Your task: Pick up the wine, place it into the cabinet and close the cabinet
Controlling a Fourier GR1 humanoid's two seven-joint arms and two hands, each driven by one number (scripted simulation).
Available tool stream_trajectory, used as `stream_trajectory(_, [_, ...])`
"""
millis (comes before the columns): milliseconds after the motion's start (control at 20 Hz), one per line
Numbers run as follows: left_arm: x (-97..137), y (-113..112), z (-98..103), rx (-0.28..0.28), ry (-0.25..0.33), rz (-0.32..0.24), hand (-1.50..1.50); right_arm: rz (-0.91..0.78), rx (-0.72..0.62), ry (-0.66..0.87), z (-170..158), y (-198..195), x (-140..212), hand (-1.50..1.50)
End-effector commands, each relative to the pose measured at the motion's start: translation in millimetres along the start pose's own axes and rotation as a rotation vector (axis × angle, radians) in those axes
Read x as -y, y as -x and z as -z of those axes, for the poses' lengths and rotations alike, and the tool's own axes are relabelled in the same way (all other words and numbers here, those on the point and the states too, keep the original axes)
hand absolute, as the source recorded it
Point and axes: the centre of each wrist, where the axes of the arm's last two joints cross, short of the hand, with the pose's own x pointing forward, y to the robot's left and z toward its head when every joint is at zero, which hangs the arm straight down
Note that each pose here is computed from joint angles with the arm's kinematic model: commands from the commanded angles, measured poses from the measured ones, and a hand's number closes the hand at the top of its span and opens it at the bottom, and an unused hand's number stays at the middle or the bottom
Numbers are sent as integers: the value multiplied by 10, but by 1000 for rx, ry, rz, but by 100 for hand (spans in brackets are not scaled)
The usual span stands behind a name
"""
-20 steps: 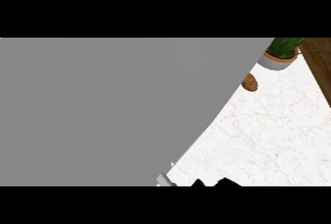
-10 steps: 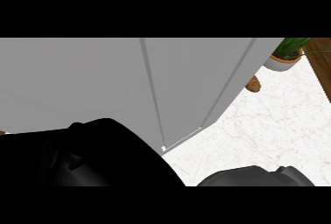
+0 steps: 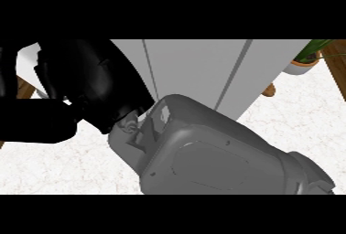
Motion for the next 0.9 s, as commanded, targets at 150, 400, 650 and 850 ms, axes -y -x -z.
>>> stream_trajectory(150, [-163, -252, 91, 6, 11, 27, 150, -2, -82, 111, 540, 399, 393, 150])
stream_trajectory(400, [-155, -174, -7, 8, 3, 30, 150, -60, -106, 181, 627, 710, 748, 150])
stream_trajectory(650, [-94, -208, 92, 23, 1, 18, 150, -113, -133, 202, 554, 1068, 819, 150])
stream_trajectory(850, [-100, -238, 102, 30, -10, 20, 150, -136, -131, 225, 467, 1163, 1041, 150])
